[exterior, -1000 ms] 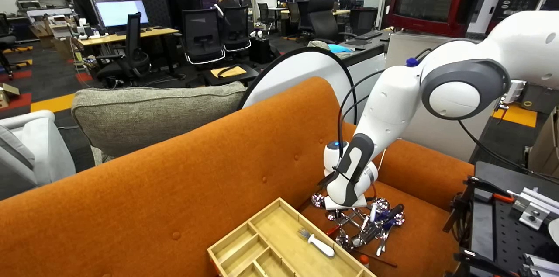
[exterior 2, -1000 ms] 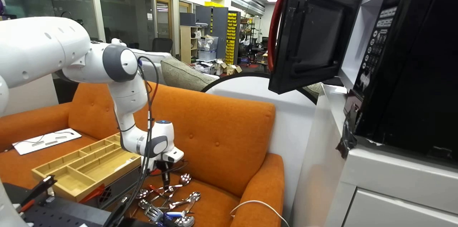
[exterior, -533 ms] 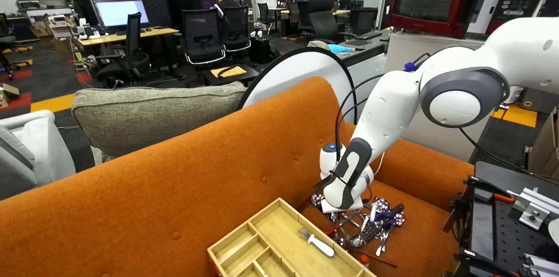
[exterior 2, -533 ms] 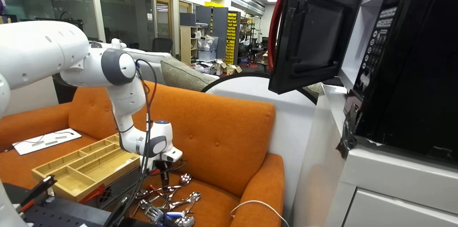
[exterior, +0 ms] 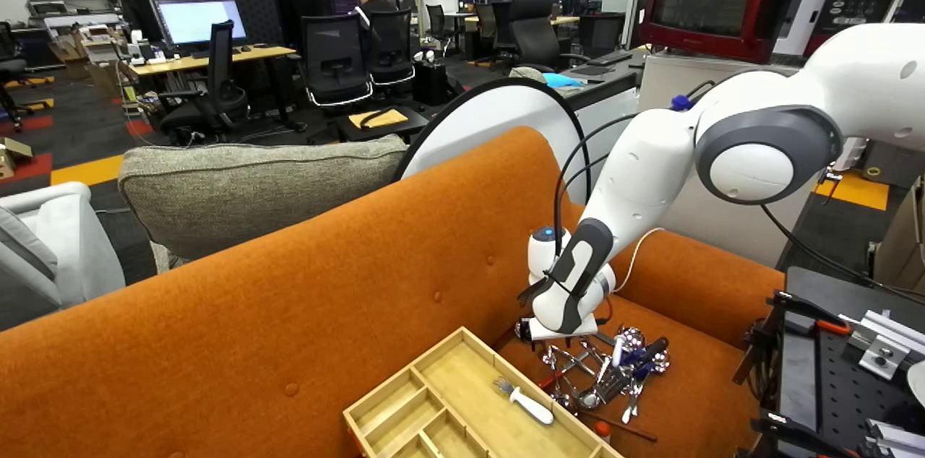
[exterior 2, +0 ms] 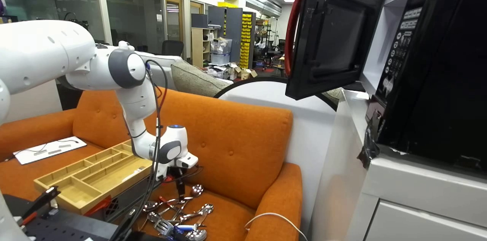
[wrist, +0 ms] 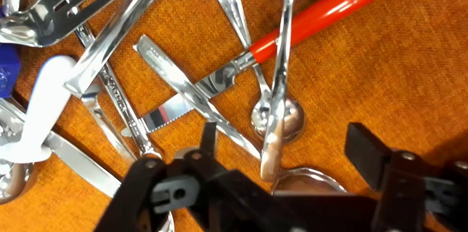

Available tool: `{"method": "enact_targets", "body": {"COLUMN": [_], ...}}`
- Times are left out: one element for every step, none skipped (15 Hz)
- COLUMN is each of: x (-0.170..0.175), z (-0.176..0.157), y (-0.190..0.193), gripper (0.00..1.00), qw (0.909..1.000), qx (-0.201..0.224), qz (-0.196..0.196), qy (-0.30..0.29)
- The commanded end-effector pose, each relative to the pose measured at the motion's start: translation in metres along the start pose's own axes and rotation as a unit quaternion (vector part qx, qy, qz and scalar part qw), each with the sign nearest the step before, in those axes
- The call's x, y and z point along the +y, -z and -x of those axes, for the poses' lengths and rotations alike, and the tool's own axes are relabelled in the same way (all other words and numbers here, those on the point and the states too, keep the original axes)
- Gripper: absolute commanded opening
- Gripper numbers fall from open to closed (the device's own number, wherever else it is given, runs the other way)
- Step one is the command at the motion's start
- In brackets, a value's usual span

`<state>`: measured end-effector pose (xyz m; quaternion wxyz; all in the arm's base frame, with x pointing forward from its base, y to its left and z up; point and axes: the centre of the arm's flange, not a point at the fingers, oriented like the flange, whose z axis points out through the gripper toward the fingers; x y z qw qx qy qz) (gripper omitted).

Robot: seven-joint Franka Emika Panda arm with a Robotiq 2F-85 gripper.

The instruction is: Turn one of the silver spoons anti clockwise

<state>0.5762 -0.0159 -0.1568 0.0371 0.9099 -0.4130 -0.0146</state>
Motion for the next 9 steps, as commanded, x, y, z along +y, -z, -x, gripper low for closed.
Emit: {"method": "enact_targets", "body": {"x": [0.0009, 0.0013, 0.0016, 0.0020, 0.0018, 0.0015, 0.0011, 0.0009, 0.0009], "z": [-0.0038, -0.0063, -0.0057, -0.0038, -0.0019, -0.0016, -0.0019, -0.0020, -0.0021], "y": [0.0040, 0.0061, 0.0050, 0.0027, 0.0013, 0.0012, 0.0016, 0.0017, 0.0017], "gripper": [1.00, 1.00, 1.00, 1.00, 1.00, 1.00, 1.00, 1.00, 1.00], "qw": [1.0000, 1.0000, 1.0000, 1.0000, 1.0000, 1.0000, 1.0000, 1.0000, 1.0000], "qx": [0.000, 0.000, 0.000, -0.001, -0.002, -0.002, -0.001, -0.001, -0.001], "qz": [-0.001, -0.002, -0.002, 0.000, 0.001, 0.001, 0.000, 0.000, 0.000], "qy": [-0.005, -0.007, -0.006, -0.005, -0.004, -0.004, -0.004, -0.004, -0.004]}}
